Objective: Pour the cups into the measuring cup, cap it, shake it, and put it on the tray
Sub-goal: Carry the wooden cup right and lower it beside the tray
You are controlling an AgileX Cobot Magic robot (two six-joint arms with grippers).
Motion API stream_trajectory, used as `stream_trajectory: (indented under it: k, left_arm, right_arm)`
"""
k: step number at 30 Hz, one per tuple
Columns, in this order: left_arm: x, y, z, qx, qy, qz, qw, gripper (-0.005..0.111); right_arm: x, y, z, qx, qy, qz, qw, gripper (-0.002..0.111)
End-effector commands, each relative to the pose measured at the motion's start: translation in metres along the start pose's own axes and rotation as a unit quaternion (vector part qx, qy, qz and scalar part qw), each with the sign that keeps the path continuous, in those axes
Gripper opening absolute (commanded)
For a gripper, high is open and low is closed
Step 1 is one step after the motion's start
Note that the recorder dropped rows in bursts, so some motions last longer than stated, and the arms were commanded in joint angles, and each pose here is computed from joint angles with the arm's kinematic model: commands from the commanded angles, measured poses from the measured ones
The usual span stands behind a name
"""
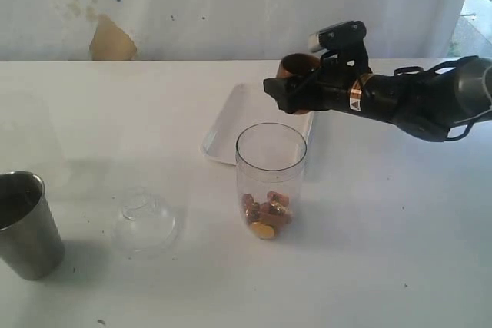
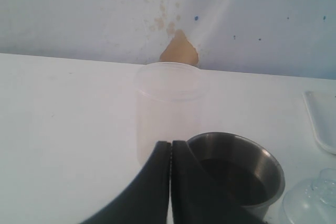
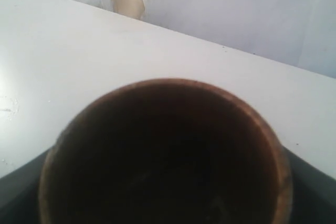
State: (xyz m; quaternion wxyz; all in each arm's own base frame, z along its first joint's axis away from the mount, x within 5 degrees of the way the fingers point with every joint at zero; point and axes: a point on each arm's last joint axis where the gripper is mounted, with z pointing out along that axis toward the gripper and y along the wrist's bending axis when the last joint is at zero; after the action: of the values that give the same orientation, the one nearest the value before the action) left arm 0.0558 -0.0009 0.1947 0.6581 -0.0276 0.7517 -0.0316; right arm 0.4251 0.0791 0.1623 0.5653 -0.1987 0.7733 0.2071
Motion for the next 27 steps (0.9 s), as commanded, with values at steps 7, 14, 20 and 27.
stream_trajectory:
  k: [7, 14, 20, 27]
  left_arm:
    - [0.001, 0.0, 0.0, 0.001, -0.005, -0.003, 1.0, 0.001]
    - [0.001, 0.0, 0.0, 0.001, -0.005, -0.003, 1.0, 0.001]
    - [0.001, 0.0, 0.0, 0.001, -0.005, -0.003, 1.0, 0.001]
    - [0.001, 0.0, 0.0, 0.001, -0.005, -0.003, 1.0, 0.001]
  right_arm:
    - [0.003, -0.002, 0.004, -0.003, -0.003, -0.015, 1.0, 0.0]
    - [0.013, 0.0, 0.008, -0.024, -0.014, -0.006, 1.0, 0.0]
    - [0.012, 0.001, 0.008, -0.028, -0.018, 0.001, 0.999, 0.0]
    - [0.021, -0.001, 0.011, -0.024, -0.003, 0.007, 1.0, 0.0]
